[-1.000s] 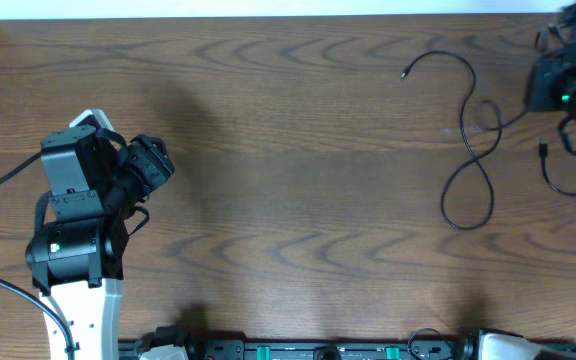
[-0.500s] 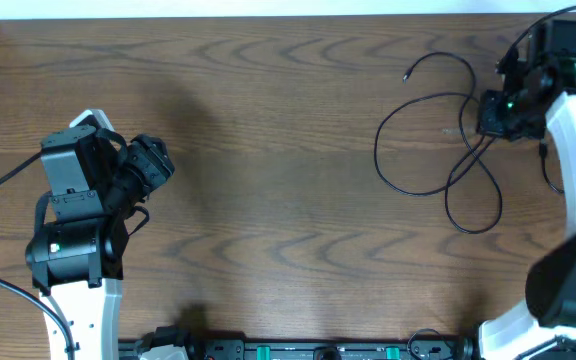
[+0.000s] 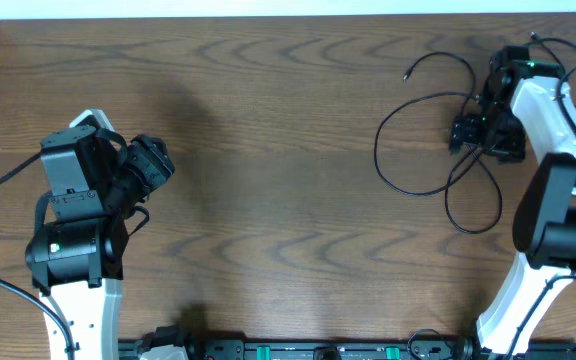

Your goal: Untangle cables

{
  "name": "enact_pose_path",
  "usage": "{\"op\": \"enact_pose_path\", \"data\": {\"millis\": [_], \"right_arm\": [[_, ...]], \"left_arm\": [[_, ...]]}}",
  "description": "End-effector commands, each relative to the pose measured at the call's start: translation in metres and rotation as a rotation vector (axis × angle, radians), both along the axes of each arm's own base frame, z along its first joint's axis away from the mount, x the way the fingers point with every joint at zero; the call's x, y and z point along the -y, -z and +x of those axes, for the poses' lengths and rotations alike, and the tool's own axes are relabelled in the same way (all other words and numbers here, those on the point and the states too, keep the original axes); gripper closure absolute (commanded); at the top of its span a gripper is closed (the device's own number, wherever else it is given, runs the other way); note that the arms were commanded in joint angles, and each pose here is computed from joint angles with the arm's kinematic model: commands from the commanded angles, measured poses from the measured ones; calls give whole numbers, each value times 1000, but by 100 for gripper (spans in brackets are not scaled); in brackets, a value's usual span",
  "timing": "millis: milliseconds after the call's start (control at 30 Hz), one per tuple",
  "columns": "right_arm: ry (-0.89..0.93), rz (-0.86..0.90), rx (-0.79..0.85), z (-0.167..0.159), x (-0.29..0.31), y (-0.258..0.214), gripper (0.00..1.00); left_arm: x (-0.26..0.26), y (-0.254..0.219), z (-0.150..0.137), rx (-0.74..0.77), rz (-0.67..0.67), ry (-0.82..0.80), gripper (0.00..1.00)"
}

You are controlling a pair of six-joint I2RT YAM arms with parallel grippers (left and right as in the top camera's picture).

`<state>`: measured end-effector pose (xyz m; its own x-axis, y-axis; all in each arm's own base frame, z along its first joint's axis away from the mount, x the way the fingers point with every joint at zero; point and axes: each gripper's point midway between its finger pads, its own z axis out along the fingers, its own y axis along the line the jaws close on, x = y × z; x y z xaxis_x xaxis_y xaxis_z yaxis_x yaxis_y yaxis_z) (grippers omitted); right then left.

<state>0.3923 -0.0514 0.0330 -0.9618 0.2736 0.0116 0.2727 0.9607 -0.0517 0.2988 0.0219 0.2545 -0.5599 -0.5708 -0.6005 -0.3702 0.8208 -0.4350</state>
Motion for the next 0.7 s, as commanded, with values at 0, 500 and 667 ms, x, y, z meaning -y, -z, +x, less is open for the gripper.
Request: {"op": "enact_pose_path", "data": {"millis": [0, 500, 667], "right_arm": [[50, -20, -15, 2, 3, 17, 11], [105, -26, 51, 24, 5, 39, 14], [105, -25, 42, 15, 4, 56, 15]], "left_arm": [[1, -4, 0, 8, 5, 12, 36], [1, -3, 0, 7, 8, 15, 36], [1, -3, 0, 7, 8, 15, 36]]}}
